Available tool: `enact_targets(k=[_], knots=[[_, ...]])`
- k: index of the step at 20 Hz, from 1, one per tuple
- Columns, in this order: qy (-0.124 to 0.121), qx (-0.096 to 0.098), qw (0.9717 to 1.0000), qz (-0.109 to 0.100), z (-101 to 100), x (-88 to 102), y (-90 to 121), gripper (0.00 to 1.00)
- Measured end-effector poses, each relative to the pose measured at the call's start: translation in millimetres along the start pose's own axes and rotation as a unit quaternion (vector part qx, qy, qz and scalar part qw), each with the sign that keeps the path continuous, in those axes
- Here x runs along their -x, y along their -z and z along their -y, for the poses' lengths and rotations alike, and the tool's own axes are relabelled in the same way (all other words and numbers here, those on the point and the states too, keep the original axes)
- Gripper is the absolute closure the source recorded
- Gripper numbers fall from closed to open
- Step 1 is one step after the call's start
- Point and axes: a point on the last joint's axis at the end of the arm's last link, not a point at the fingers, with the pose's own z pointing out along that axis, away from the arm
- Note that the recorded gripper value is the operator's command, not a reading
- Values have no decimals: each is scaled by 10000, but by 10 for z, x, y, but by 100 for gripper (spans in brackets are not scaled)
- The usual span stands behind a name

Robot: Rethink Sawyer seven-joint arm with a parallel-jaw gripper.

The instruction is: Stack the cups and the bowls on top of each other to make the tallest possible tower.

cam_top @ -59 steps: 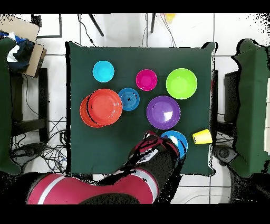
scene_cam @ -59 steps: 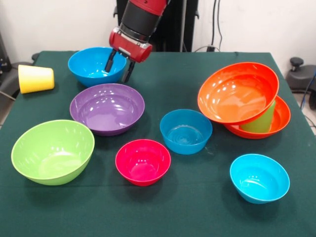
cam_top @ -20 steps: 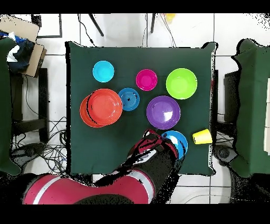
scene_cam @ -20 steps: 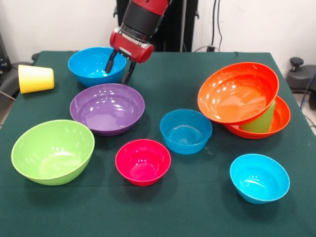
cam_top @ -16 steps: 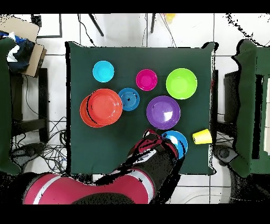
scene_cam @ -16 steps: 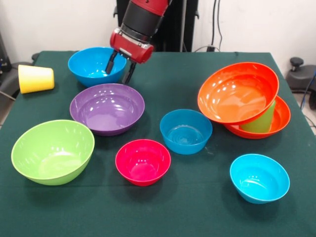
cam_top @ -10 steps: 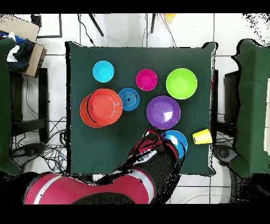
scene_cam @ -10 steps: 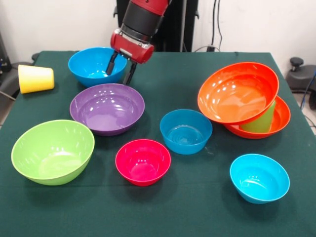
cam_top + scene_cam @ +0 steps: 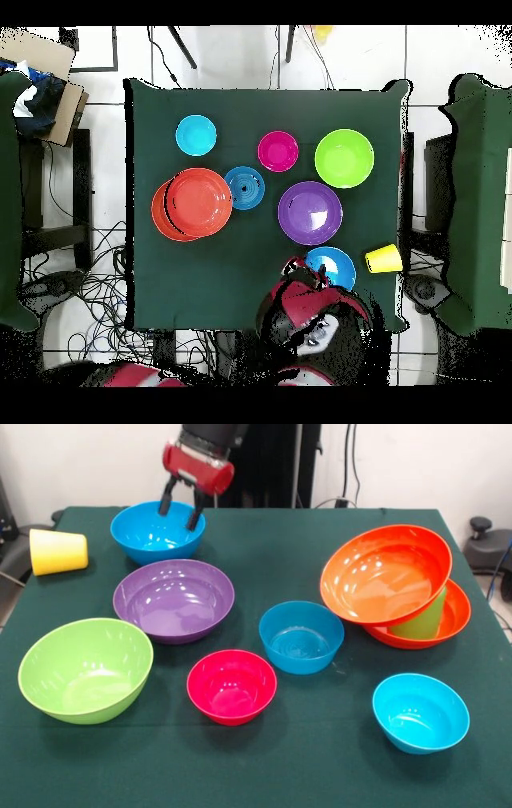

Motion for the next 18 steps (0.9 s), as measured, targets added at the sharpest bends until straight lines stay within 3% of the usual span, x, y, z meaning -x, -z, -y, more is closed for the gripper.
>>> enact_targets(k=[7, 18], knots=[[-300, -166, 9993, -124, 224, 30, 269, 0], [-273, -47, 9995, -121, 64, 31, 381, 0]])
